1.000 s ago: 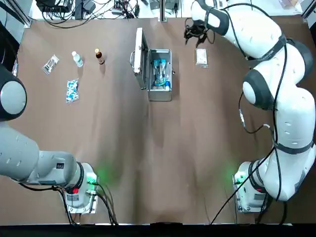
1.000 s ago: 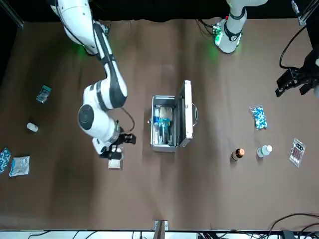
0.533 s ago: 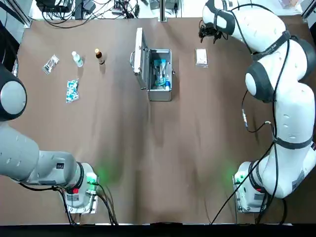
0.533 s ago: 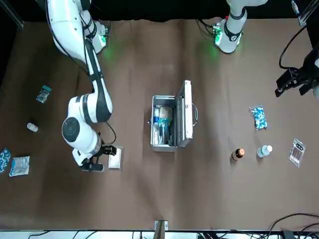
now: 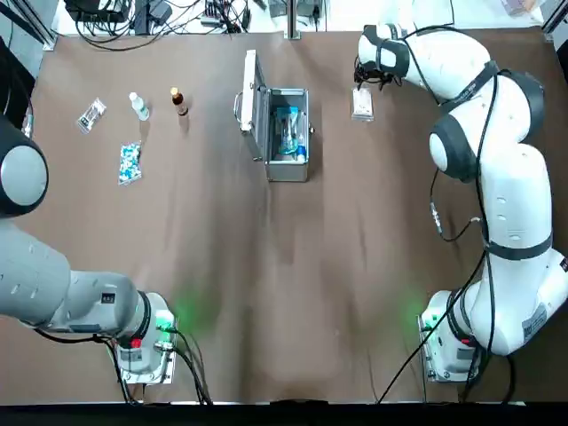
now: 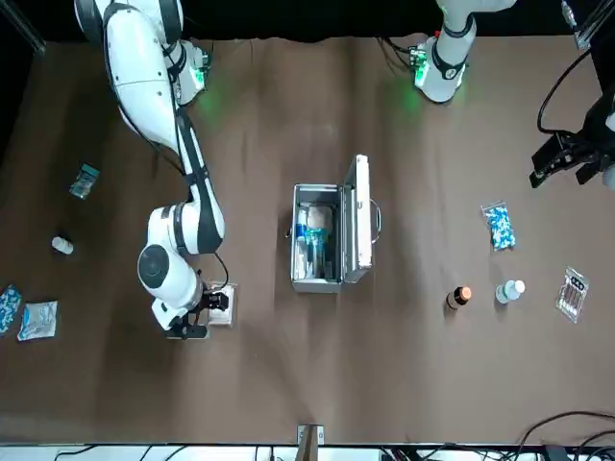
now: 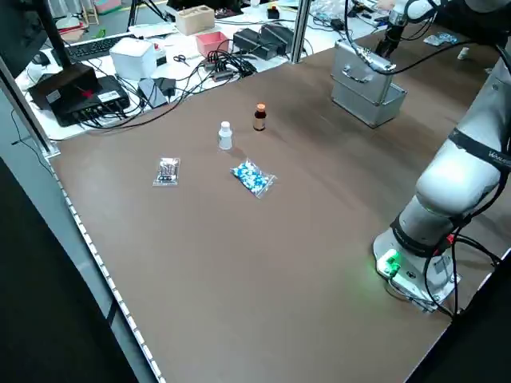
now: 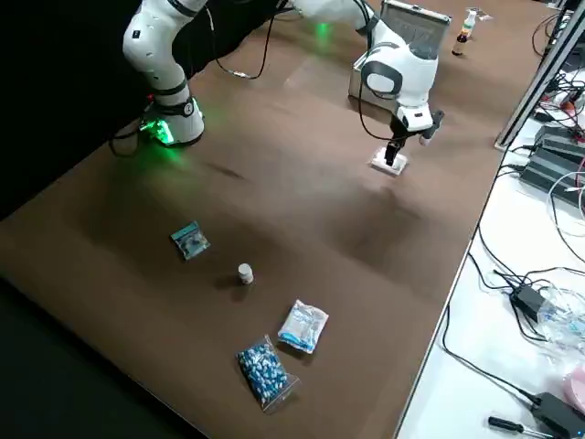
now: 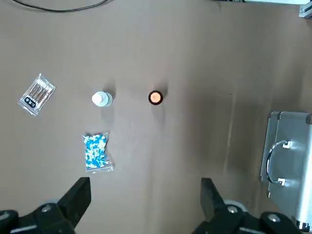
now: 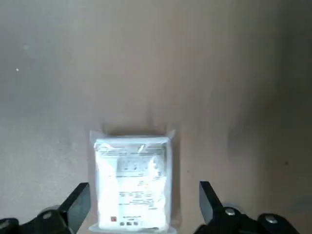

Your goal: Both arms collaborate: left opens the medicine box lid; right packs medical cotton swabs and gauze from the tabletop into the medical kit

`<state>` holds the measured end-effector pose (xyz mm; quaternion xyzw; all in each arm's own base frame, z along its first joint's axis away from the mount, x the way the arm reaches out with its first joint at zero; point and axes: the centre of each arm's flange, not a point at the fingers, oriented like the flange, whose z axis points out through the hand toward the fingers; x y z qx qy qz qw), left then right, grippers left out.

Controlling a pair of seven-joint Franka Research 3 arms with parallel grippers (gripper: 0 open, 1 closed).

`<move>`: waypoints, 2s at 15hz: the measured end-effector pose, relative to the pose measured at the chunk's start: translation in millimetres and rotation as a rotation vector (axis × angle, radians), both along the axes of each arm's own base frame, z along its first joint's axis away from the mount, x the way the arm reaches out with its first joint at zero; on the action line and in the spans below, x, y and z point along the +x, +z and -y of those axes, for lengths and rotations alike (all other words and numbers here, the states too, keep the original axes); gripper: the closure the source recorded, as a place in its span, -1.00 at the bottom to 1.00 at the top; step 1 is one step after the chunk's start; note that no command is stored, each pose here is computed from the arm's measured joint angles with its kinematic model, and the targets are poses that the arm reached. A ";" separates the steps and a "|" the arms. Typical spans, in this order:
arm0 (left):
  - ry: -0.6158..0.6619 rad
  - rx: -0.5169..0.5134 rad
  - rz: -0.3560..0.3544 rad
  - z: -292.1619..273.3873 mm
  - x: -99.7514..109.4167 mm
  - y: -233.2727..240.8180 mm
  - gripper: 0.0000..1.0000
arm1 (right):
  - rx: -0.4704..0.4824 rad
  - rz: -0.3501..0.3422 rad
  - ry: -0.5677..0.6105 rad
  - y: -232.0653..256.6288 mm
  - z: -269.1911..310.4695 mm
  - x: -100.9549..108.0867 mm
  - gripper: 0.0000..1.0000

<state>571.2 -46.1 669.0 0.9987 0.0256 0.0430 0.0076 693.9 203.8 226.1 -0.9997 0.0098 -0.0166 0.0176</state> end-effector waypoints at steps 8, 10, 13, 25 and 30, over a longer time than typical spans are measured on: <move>0.000 0.000 0.002 0.1 0.7 -0.5 -0.99 | -0.001 -0.017 0.005 -40.3 -9.1 -3.6 -0.96; 0.000 0.000 0.003 0.2 0.9 -0.7 -0.99 | -0.001 -0.015 0.006 -47.1 -11.1 -4.4 -0.96; -0.001 0.000 -0.001 0.4 2.3 -3.2 -0.99 | 0.004 -0.019 0.004 -50.9 -12.5 -5.2 -0.86; -0.001 -0.001 0.007 0.6 4.1 -3.6 -0.99 | 0.033 0.014 -0.066 -25.8 -24.9 3.8 0.15; -0.001 -0.001 0.009 0.7 4.3 -3.4 -0.99 | 0.086 -0.014 -0.087 36.3 -78.6 -11.0 0.15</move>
